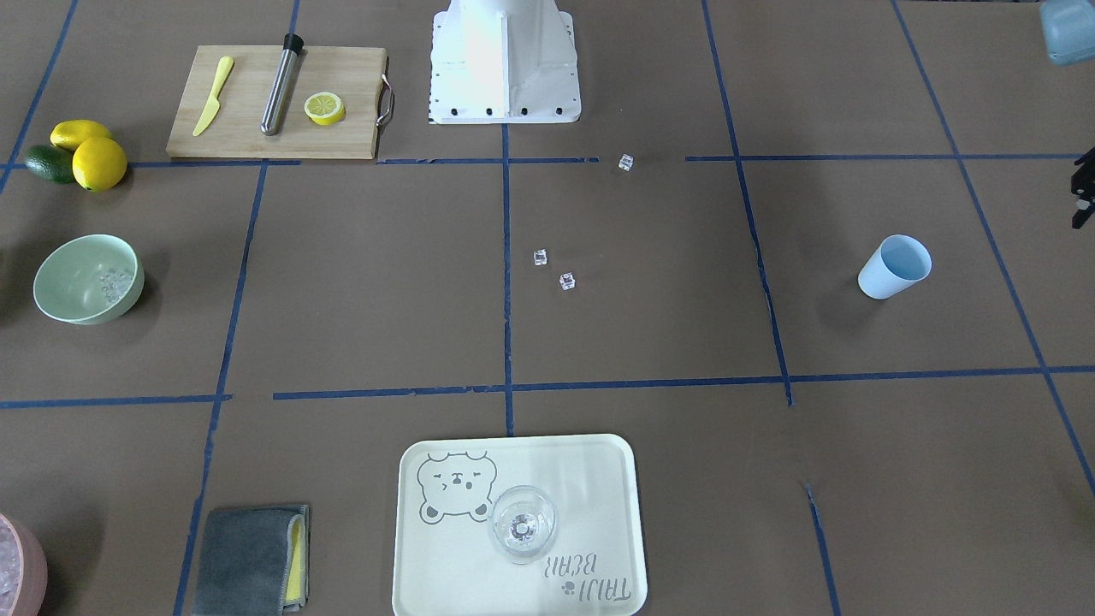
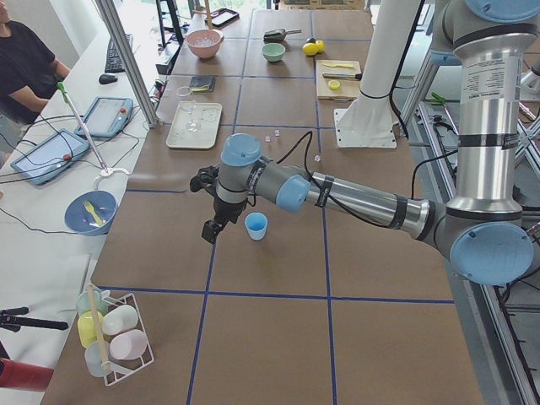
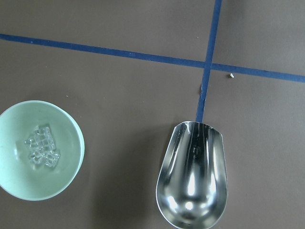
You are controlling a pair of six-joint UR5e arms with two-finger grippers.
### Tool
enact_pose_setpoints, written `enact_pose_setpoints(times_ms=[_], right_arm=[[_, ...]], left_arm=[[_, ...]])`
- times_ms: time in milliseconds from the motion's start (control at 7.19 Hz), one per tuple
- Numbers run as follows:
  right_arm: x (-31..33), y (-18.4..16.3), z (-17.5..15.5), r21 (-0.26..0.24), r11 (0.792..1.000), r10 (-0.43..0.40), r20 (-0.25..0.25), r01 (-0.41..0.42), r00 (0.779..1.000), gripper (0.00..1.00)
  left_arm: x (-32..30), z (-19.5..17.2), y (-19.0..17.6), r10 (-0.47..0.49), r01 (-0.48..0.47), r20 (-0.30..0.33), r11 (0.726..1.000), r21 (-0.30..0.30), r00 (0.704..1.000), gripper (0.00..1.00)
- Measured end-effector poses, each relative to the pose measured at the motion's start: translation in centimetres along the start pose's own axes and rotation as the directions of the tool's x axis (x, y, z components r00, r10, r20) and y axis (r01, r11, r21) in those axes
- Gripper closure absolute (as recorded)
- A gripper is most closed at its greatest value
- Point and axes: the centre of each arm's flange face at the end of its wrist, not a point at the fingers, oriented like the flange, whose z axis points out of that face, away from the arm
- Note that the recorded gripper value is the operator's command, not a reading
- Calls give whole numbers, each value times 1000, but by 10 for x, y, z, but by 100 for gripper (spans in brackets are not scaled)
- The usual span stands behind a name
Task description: Pour ice into bowl
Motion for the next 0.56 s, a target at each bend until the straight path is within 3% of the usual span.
enact_pose_setpoints(times_ms=[278, 557], right_arm=[[11, 6, 7, -12, 1000, 14, 12, -14, 1000, 0], [17, 10, 11, -23, 999, 32, 14, -32, 999, 0]], left_arm=[[-37, 13, 32, -118, 114, -111, 993, -44, 987, 0], [-64, 48, 72, -236, 219, -142, 968, -123, 961, 0]])
